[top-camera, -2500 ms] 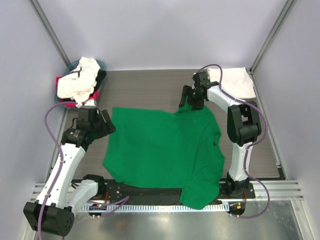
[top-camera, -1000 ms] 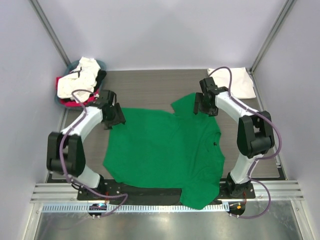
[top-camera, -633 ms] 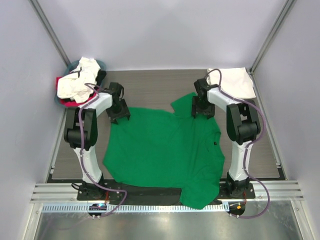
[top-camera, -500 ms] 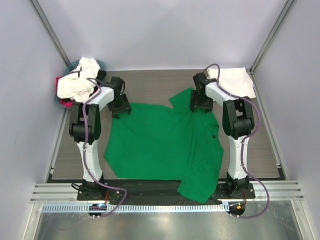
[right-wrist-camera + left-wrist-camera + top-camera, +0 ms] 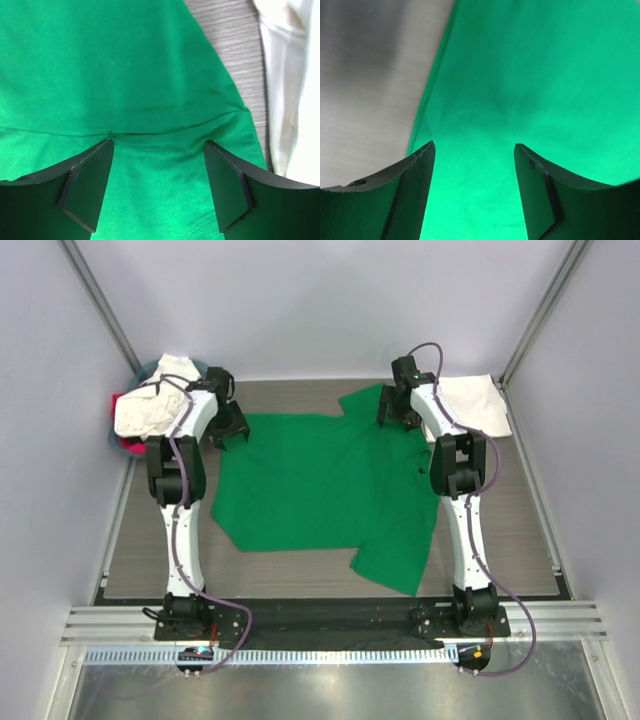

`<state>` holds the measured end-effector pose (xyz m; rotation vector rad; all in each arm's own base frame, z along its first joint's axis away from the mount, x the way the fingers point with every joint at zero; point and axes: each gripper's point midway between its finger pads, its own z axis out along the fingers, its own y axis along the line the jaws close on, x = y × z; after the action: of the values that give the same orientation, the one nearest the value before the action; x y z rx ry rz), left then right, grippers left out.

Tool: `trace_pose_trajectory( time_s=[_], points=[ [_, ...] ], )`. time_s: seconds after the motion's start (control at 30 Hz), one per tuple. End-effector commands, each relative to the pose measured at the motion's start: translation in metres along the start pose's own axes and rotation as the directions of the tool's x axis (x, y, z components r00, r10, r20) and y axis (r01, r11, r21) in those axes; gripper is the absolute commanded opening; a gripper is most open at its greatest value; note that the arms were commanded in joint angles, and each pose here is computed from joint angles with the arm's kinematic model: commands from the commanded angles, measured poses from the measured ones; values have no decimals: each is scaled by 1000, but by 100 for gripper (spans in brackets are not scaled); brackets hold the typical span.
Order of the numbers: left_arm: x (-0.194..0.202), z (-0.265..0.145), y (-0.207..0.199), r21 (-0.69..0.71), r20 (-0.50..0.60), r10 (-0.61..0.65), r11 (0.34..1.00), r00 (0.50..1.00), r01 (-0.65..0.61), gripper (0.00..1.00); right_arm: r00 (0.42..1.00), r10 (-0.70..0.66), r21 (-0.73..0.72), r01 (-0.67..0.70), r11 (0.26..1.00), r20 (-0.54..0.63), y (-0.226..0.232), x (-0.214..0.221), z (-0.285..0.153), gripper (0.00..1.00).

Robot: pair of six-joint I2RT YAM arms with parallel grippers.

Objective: Fold and stack the t-shirts
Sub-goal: Flatten the tshirt out

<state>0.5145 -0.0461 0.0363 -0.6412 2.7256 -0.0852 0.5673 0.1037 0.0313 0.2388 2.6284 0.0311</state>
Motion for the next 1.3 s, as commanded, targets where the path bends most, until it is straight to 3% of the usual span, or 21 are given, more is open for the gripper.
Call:
trace_pose_trajectory(
  time_s=[0.0, 0.17, 0.2, 0.23, 0.33, 0.47, 0.53, 0.6, 0.63, 0.77, 1.07, 1.27],
  points=[
    [1, -95, 2, 74, 116, 4, 997, 993, -13, 66, 996, 6, -139, 6, 990, 87, 26, -27, -55, 81],
    [38, -149, 30, 113, 212, -78, 992, 974, 55, 67, 988, 26, -214, 7, 977, 150, 37, -35, -121, 87],
    [63, -138, 45, 84, 172, -82, 994, 982, 68, 68, 988, 28, -219, 6, 976, 151, 36, -32, -131, 88],
    [69, -155, 49, 107, 208, -102, 991, 973, 81, 68, 988, 36, -229, -1, 974, 151, 33, -23, -154, 88],
    [108, -148, 73, 97, 186, -154, 986, 970, 138, 67, 991, 45, -257, -12, 966, 124, 28, 4, -182, 88],
    [148, -137, 92, 93, 155, -213, 975, 965, 200, 65, 997, 45, -278, -27, 960, 58, 5, 86, -219, 88],
    [168, -127, 100, 87, 127, -243, 969, 962, 233, 65, 999, 48, -262, -49, 964, -11, -11, 135, -216, 89],
    [182, -123, 108, 80, 123, -258, 965, 958, 250, 63, 997, 77, -305, -70, 950, 9, -16, 156, -240, 89],
    [184, -121, 110, 82, 129, -275, 960, 953, 266, 63, 996, 80, -293, -88, 952, -38, -24, 183, -234, 89],
    [190, -112, 117, 70, 145, -298, 954, 943, 291, 60, 991, 124, -375, -134, 917, -50, -26, 221, -257, 89],
    [196, -82, 121, 6, 105, -314, 949, 944, 315, 49, 991, 132, -408, -126, 904, -14, -36, 242, -284, 89],
    [207, -72, 130, -36, 91, -326, 943, 941, 330, 52, 992, 125, -407, -116, 906, -3, -38, 242, -287, 90]
  ],
)
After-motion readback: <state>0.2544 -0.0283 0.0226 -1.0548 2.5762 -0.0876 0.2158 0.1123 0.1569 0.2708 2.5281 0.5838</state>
